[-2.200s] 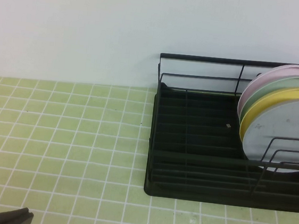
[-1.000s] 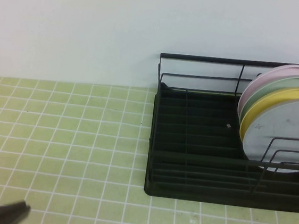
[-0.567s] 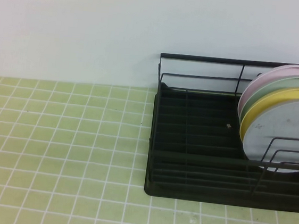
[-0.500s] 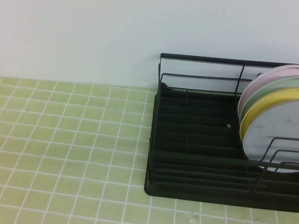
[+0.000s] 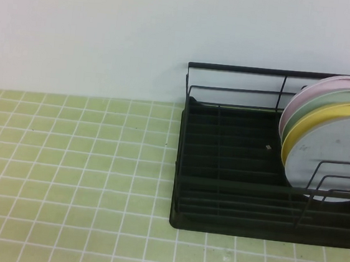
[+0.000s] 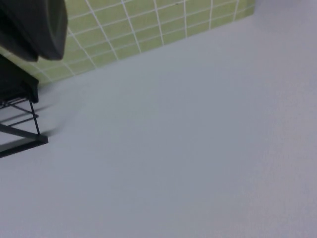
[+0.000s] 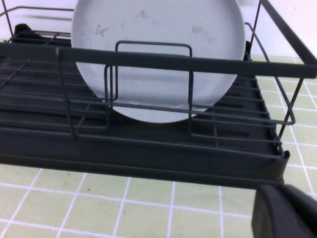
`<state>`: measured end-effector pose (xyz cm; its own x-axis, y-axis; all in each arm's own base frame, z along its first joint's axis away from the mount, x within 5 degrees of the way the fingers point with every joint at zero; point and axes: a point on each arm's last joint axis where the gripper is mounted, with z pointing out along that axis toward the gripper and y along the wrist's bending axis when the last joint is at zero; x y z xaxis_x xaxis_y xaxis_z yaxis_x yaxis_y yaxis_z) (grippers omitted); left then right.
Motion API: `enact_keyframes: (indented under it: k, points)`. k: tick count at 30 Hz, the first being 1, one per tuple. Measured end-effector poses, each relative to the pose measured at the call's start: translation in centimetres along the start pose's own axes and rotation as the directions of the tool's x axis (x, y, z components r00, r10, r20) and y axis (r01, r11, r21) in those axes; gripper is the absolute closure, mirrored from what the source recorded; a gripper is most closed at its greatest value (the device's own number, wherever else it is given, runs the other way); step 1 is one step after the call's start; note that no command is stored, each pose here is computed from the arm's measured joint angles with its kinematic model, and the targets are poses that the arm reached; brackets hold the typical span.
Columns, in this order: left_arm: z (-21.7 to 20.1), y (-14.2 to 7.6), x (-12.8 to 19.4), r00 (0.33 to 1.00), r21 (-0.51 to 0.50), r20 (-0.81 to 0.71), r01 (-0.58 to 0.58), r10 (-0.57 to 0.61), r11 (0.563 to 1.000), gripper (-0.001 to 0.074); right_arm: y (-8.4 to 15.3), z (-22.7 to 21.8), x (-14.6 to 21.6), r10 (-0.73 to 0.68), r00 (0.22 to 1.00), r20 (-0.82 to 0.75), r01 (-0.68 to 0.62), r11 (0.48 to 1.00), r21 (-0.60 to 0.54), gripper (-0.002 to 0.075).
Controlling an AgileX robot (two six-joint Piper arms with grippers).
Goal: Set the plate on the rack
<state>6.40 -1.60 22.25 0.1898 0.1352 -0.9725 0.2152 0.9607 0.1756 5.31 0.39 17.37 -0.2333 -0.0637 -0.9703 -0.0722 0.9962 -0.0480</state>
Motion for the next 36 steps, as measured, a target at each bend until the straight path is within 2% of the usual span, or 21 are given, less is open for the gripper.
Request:
enact_keyframes:
  k: [4, 10, 16, 20, 36]
  points:
    - [-0.8, 0.3, 0.2, 0.997, -0.061, -0.005, 0.072, -0.073, 0.995, 0.0737, 0.0, 0.0, 0.0, 0.000, 1.000, 0.000, 0.000, 1.000, 0.000, 0.0725]
    - [-1.2, 0.9, 0.9, 0.994, -0.187, -0.072, 0.064, -0.079, 0.980, 0.0737, 0.0, 0.0, 0.0, 0.000, 1.000, 0.000, 0.000, 1.000, 0.000, 0.0725]
    - [-1.5, 0.6, 2.3, 0.965, -0.187, -0.218, 0.105, -0.146, 0.977, 0.0737, 0.0, 0.0, 0.0, 0.002, 1.000, 0.002, -0.002, 1.000, 0.000, 0.0725]
    - [-1.9, 0.2, 3.7, 0.913, -0.168, -0.371, 0.112, -0.168, 0.979, 0.0737, 0.0, 0.0, 0.0, 0.002, 1.000, 0.002, -0.002, 1.000, 0.000, 0.0725]
    - [-1.9, 0.3, 3.7, 0.913, -0.181, -0.370, 0.108, -0.170, 0.978, 0.0737, 0.0, 0.0, 0.0, 0.002, 1.000, 0.001, -0.002, 1.000, -0.001, 0.0725]
